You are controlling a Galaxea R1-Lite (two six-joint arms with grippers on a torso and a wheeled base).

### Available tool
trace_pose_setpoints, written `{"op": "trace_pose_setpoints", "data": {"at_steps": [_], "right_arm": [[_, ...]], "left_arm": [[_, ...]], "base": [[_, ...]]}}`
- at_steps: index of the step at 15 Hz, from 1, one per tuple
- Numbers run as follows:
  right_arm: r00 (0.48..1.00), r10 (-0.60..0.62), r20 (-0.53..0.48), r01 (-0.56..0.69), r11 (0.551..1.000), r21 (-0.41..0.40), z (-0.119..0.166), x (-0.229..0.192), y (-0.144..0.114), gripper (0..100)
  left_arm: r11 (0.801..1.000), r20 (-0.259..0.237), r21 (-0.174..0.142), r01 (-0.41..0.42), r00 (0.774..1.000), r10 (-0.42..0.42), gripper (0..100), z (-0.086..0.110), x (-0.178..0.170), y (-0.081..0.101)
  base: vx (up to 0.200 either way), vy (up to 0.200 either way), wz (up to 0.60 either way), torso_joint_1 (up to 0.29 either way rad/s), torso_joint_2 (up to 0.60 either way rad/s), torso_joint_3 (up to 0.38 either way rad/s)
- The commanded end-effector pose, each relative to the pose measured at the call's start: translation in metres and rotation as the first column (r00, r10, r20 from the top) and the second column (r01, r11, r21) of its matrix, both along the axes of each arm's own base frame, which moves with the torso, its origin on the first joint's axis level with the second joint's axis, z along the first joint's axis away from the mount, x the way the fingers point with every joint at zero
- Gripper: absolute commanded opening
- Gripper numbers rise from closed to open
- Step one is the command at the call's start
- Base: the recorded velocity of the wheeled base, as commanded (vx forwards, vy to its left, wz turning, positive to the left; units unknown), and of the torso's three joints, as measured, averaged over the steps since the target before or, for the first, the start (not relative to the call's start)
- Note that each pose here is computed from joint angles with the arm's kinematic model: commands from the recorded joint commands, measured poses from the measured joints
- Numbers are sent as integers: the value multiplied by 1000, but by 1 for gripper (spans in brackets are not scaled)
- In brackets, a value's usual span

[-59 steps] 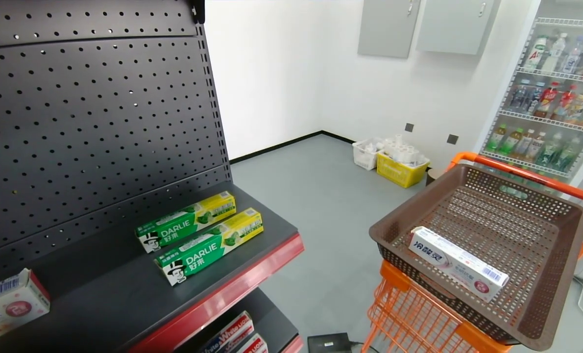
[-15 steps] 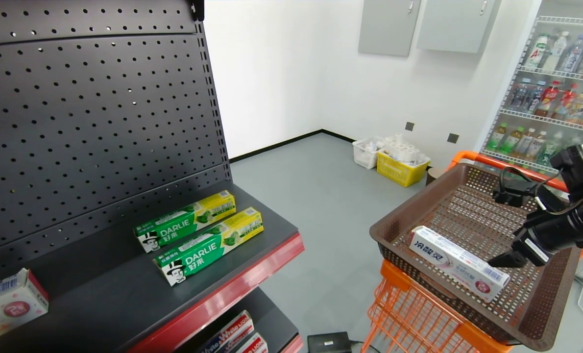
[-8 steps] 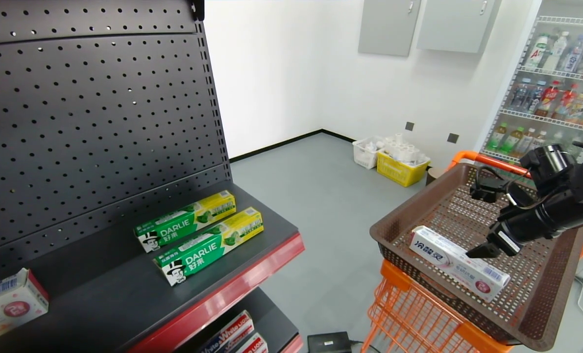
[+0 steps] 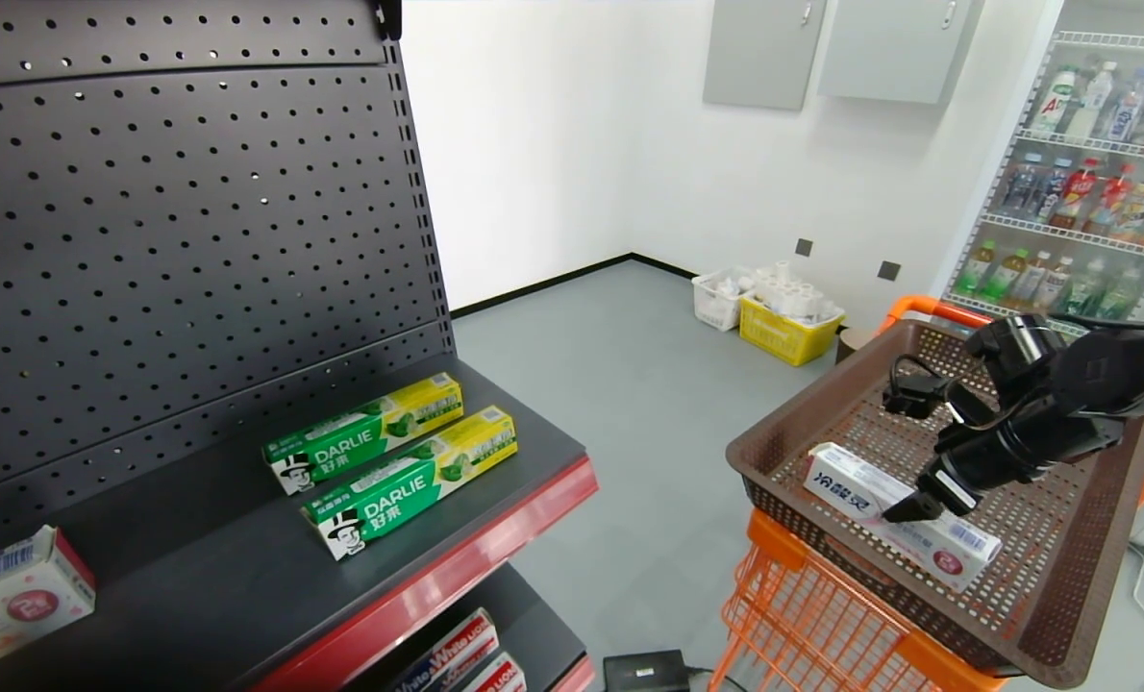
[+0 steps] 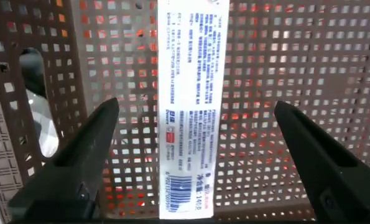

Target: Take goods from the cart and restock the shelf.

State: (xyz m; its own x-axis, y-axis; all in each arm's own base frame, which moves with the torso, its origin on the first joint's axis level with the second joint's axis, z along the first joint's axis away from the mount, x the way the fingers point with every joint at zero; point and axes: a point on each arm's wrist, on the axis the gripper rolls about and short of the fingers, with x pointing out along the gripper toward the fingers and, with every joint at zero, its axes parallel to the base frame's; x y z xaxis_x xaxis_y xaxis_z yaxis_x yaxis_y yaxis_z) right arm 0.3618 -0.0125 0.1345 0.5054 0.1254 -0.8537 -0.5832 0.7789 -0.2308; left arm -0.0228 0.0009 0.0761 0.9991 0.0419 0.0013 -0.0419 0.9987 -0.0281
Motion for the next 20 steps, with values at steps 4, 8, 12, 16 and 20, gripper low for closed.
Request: {"op": "trace_pose_setpoints", "data": {"at_steps": [4,8,12,16,20], "right_arm": [[999,-6,-53,5,1000,-4,-16,-4,-4,100],[997,-10,-78,7,999,-36,-28,-4,-6,100],[997,-18,-80,15,999,-39,-35,0,-8,100],[997,-20,-77,17,999,-41,-42,4,-9,100],[997,-20,-80,16,999,-42,-48,8,-9,100]], "left_arm": [[1000,0,-1,-1,1000,1,100,0,0,0],[1000,0,0,-1,1000,1,100,0,0,0],[1000,0,-1,0,1000,0,100,0,0,0],[1000,0,0,0,1000,0,100,0,0,0],[1000,0,-1,-1,1000,1,100,0,0,0]], "base": [[0,0,0,0,0,0],[0,0,0,0,0,0],[0,0,0,0,0,0],[0,0,0,0,0,0],[0,0,0,0,0,0]]}}
